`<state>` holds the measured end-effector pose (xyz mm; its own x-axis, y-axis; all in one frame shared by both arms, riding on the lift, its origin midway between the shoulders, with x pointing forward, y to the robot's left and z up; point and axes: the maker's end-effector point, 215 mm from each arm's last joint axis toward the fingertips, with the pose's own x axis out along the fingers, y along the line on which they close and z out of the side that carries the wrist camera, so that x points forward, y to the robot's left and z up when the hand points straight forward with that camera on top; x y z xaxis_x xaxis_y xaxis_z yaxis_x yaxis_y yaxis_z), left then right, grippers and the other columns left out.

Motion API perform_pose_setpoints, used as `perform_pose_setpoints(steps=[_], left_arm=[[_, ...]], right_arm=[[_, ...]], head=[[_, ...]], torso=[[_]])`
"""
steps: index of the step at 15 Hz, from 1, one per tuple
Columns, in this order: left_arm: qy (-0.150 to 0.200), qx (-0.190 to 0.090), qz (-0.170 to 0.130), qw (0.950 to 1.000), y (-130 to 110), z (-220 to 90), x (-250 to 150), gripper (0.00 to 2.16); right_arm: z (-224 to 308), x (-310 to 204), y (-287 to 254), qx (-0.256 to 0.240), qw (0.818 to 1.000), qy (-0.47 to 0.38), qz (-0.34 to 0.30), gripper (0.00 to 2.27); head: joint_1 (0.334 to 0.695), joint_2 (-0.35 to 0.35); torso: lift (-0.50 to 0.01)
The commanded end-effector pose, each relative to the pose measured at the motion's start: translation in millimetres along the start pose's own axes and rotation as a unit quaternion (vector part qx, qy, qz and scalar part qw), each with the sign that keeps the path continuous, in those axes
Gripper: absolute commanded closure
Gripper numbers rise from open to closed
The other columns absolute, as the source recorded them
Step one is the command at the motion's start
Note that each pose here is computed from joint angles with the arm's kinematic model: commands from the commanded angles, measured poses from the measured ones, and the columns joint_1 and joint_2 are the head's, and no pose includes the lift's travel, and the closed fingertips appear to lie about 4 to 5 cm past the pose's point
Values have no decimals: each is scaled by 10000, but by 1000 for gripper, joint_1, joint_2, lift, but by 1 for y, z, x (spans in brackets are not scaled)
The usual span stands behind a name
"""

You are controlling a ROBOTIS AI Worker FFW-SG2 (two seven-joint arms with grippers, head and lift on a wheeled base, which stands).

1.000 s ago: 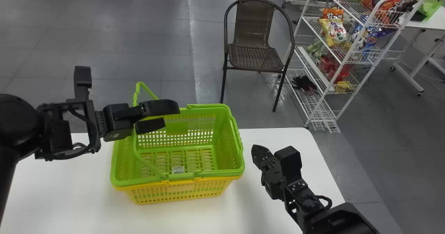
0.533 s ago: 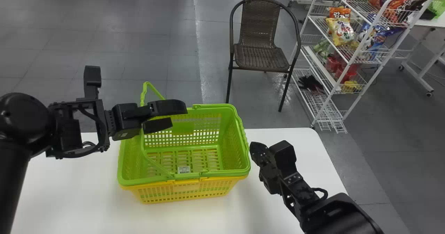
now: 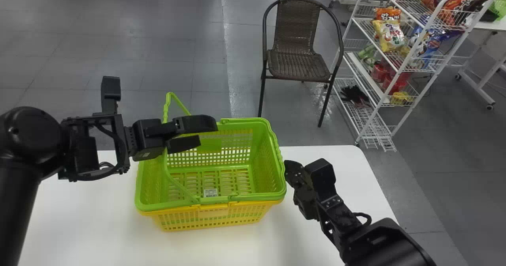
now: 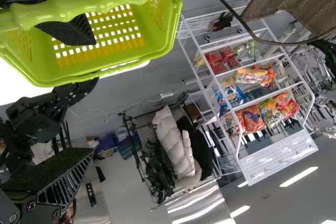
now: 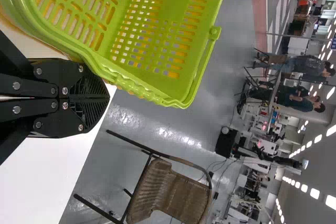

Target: Grasp handle with right gripper to insert into left gripper then lift and swing left to center

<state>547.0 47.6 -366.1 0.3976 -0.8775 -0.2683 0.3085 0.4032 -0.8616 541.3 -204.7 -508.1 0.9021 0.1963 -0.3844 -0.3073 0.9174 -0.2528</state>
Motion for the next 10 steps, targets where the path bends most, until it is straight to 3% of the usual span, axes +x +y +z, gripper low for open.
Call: perform_pose_setpoints(steps=[1, 10], left_arm=[[7, -23, -15, 10000, 1, -2, 0, 80], [20, -50, -51, 10000, -1, -4, 0, 80]], right_arm=[[4, 0, -2, 100, 9999, -48, -7, 2040], [39, -15, 2, 429, 9984, -376, 27, 2040]], head=[[695, -158], [695, -156]], torso=[[0], [0]])
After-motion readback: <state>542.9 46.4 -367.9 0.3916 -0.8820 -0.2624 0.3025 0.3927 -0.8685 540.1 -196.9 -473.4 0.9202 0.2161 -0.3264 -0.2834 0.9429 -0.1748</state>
